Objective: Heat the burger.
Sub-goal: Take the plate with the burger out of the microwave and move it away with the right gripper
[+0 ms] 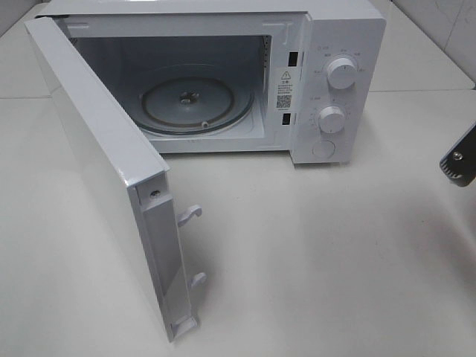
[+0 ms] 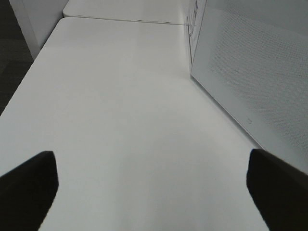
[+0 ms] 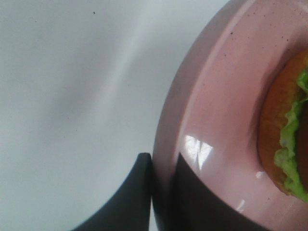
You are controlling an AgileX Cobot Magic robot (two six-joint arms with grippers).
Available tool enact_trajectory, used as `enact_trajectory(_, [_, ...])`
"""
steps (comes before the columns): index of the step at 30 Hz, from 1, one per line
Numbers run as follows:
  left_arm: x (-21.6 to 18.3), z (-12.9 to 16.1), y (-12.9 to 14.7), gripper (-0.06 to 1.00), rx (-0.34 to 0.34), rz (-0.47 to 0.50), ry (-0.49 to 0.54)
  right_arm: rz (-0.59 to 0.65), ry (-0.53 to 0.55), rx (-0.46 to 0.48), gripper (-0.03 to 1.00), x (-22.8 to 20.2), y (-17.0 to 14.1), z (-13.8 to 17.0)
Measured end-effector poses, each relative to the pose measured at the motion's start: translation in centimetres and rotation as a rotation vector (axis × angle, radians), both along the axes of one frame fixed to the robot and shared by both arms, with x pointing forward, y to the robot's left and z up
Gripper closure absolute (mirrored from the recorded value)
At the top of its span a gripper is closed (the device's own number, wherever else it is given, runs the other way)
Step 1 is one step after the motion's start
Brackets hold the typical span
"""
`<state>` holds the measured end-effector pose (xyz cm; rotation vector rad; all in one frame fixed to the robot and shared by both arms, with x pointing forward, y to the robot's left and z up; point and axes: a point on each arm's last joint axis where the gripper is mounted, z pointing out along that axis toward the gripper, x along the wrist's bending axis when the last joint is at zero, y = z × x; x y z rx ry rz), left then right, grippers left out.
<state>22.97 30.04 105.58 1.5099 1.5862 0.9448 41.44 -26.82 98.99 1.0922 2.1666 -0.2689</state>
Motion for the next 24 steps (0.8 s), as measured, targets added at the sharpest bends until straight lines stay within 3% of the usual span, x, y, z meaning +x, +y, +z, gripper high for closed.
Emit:
enact_trajectory(14, [0.0, 0.0, 0.0, -0.04, 0.0, 0.0, 0.0, -0.267, 0.054, 0.013, 0.87, 1.6, -3.3, -2.5])
enact_trajectory(24, [0.0, 0.0, 0.0, -0.04, 0.0, 0.0, 0.0, -0.321, 0.042, 0.019, 0.87, 2.6, -4.6, -3.6])
